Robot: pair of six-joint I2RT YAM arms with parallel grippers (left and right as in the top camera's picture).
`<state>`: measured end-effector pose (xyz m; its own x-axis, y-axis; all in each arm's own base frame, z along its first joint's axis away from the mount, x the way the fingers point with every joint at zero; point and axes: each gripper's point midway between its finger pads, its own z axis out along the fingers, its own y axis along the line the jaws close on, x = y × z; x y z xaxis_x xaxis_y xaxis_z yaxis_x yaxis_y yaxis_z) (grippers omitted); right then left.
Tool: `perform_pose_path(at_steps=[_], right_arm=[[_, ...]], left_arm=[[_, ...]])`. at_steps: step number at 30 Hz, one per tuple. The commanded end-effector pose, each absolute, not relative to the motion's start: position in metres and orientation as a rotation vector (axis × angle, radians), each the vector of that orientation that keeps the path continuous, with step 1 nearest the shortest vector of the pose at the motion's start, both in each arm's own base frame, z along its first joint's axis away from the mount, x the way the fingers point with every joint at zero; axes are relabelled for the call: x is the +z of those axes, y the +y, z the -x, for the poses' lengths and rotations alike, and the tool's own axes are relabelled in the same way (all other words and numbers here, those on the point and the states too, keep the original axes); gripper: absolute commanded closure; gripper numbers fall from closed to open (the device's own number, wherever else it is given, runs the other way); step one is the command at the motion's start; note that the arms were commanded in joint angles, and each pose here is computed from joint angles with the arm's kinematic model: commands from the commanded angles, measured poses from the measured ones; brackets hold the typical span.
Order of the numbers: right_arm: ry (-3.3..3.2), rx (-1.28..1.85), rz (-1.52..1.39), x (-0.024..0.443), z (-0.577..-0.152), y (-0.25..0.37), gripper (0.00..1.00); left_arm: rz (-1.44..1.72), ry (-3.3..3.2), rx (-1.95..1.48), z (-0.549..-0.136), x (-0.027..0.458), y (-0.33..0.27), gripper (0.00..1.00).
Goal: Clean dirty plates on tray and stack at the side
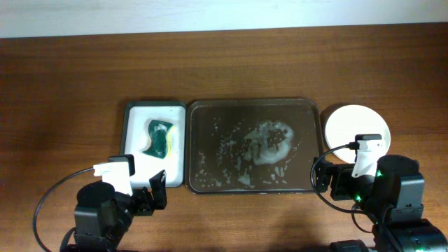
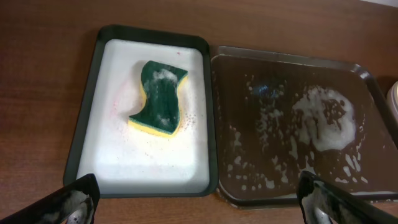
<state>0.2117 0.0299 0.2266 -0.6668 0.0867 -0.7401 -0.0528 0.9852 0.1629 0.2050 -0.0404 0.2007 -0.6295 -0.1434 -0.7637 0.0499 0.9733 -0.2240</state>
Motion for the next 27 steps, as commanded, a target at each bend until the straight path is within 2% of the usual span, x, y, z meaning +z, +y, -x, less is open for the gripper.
perform_pose_path(at_steps=[1,14,19,27], right_arm=[[2.3,0.199,-0.021,0.223,-0.211,0.028,0.01],[2.29,0.17,-0.02,0.224,-0.203,0.024,0.01],[2.114,0.136,0.028,0.243,-0.198,0.021,0.01],[1.75,0.162,0.059,0.239,-0.202,0.026,0.01]], left_arm=[[0.07,2.241,-0.271,-0.205,0.197,-0.039,0.0],[0.07,2.241,-0.271,-0.205,0.197,-0.039,0.01],[0.07,2.241,-0.271,-0.205,0.197,-0.039,0.0],[0.07,2.242,-0.271,-0.205,0.197,-0.039,0.01]])
